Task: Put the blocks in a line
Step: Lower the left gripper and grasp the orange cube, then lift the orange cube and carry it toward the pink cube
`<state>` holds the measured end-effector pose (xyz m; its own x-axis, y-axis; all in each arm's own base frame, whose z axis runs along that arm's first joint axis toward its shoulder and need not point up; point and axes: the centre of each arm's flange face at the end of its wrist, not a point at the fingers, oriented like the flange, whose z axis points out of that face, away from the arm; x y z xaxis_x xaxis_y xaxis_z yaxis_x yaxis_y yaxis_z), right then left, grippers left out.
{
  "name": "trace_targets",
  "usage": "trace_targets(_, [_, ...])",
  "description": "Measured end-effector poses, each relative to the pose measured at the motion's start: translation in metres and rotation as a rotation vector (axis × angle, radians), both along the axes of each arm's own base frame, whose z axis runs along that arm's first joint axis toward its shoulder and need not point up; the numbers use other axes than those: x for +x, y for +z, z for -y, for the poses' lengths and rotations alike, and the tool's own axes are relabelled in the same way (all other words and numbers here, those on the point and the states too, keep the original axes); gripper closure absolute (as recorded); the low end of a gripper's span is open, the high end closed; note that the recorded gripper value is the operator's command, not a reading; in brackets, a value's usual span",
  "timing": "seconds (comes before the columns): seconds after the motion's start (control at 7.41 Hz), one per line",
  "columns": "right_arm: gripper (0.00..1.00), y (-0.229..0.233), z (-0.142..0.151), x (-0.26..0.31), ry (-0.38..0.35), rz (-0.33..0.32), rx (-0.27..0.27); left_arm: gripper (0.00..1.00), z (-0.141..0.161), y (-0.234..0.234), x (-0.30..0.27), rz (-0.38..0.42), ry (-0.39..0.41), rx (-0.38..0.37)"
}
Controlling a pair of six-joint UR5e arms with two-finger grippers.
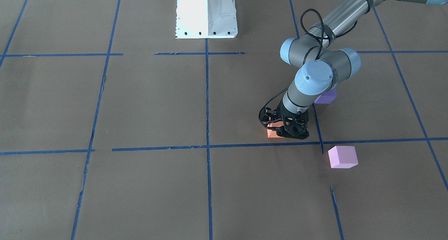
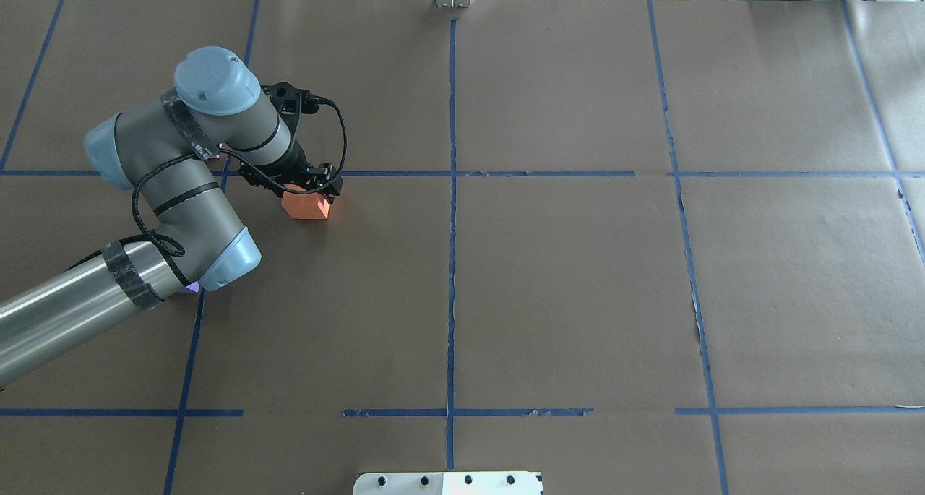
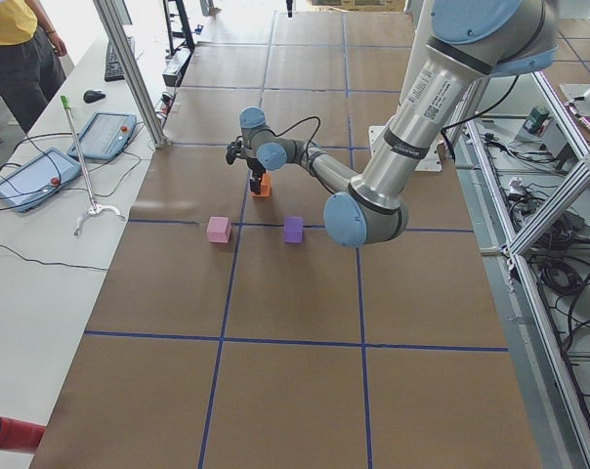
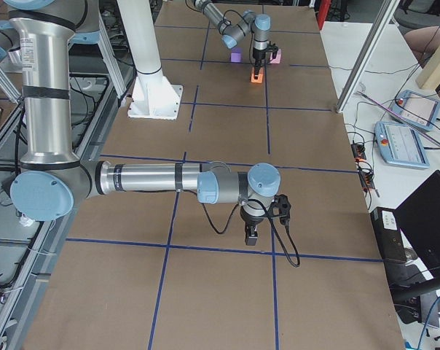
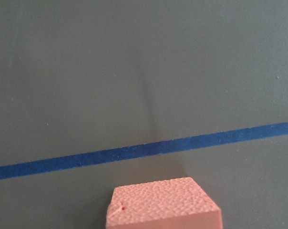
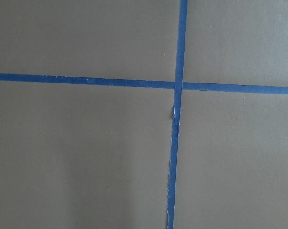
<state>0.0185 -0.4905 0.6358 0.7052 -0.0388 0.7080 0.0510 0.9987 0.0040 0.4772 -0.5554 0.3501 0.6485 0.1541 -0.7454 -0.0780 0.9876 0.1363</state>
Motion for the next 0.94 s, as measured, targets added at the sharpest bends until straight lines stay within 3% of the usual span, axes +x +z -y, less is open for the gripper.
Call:
trace_targets(0.13, [0.0, 0.0, 0.0, 0.0, 0.0, 0.0, 0.0, 0.59, 0.0, 0.001, 0.001, -0.001, 0.001, 0.001])
trace_targets(0.4, [0.0, 0.0, 0.0, 0.0, 0.0, 0.0, -0.001, 0.68, -0.001, -0.003, 0.0, -0.006, 0.001, 0.005])
trace_targets(0.94, [0.0, 0.0, 0.0, 0.0, 0.0, 0.0, 0.0, 0.65, 0.026, -0.04, -0.091, -0.013, -0.1, 0.026])
